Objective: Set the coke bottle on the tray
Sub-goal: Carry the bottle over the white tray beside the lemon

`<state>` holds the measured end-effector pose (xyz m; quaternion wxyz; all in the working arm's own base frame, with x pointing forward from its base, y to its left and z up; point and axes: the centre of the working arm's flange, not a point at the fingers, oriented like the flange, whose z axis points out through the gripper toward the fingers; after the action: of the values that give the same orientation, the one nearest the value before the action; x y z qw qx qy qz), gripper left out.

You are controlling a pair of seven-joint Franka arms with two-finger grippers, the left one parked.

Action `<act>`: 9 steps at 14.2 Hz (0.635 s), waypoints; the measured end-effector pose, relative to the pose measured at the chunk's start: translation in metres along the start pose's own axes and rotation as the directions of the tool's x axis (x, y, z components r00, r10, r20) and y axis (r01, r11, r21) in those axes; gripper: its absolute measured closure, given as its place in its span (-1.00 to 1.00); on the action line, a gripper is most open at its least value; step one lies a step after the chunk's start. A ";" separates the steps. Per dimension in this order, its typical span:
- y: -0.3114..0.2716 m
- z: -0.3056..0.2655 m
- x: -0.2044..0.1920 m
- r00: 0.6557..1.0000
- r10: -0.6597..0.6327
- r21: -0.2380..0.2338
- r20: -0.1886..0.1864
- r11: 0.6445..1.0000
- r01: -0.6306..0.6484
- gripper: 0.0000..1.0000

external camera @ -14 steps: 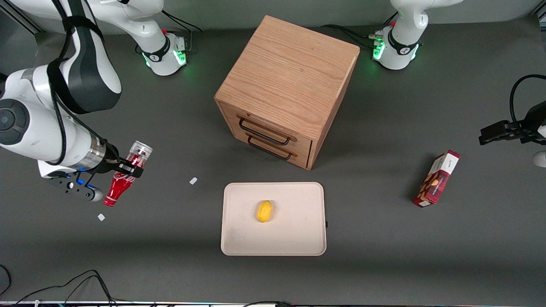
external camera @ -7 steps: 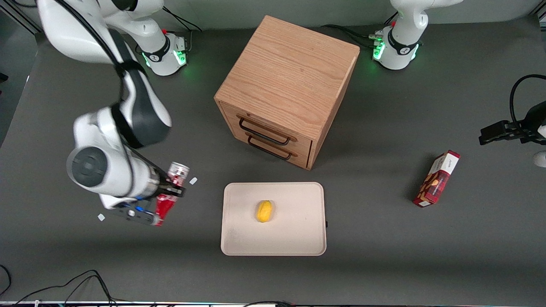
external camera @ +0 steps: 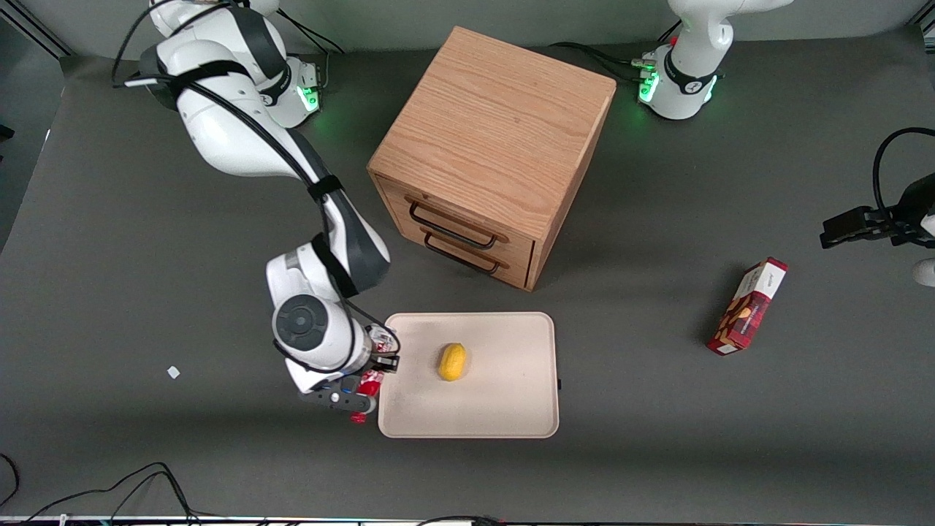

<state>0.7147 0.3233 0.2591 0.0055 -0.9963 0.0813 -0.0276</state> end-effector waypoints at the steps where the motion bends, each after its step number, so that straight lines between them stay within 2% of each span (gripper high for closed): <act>1: -0.006 0.012 -0.002 0.999 -0.043 0.004 -0.013 0.999 0.043 -0.10; 4: -0.011 0.034 -0.003 0.988 -0.152 0.013 -0.035 0.988 0.153 -0.10; 6: -0.012 0.046 -0.002 0.984 -0.173 0.020 -0.048 0.985 0.174 -0.10; 9: -0.013 0.059 -0.005 0.981 -0.187 0.020 -0.043 0.982 0.188 -0.10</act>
<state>0.7155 0.3374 0.2004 0.0130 -0.9986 -0.0130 -0.0495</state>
